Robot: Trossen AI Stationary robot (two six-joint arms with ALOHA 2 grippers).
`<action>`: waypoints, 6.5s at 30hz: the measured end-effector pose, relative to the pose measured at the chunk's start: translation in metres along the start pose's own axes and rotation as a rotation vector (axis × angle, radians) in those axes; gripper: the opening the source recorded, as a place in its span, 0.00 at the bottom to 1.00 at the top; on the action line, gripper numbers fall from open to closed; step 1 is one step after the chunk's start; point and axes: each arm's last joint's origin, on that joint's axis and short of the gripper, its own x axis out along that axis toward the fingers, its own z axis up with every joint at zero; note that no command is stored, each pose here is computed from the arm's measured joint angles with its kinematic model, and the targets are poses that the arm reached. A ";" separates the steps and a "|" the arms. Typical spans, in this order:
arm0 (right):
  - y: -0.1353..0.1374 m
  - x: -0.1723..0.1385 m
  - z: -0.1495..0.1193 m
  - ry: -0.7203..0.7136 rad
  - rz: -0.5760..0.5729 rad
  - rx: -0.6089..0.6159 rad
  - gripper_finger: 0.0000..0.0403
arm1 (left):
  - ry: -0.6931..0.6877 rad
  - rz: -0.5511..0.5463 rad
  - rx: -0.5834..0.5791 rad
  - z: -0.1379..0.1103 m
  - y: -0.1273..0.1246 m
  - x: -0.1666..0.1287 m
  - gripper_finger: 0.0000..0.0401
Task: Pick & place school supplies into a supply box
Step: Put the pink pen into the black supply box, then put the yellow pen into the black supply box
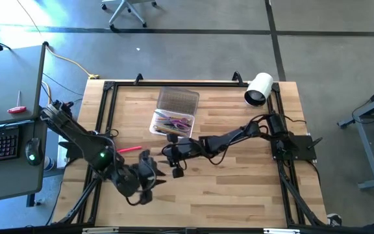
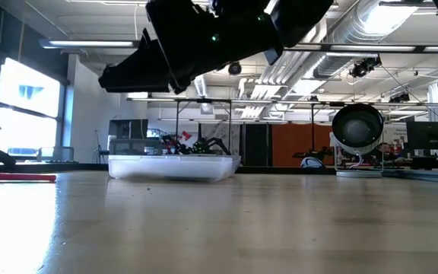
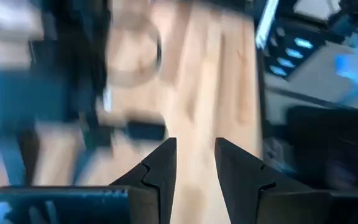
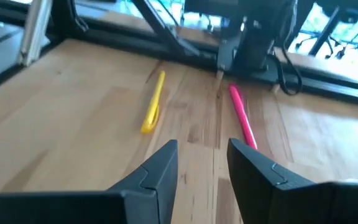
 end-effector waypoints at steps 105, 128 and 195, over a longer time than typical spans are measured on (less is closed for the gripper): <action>0.101 -0.041 -0.014 0.178 0.002 -0.111 0.29 | 0.262 0.335 -0.266 -0.026 0.155 0.074 0.16; 0.039 0.047 -0.090 0.159 -0.345 0.217 0.29 | 0.222 0.501 -0.222 0.074 0.133 -0.027 0.19; -0.084 -0.035 -0.061 0.284 -0.489 0.165 0.39 | 0.251 0.469 -0.230 0.066 0.118 -0.025 0.08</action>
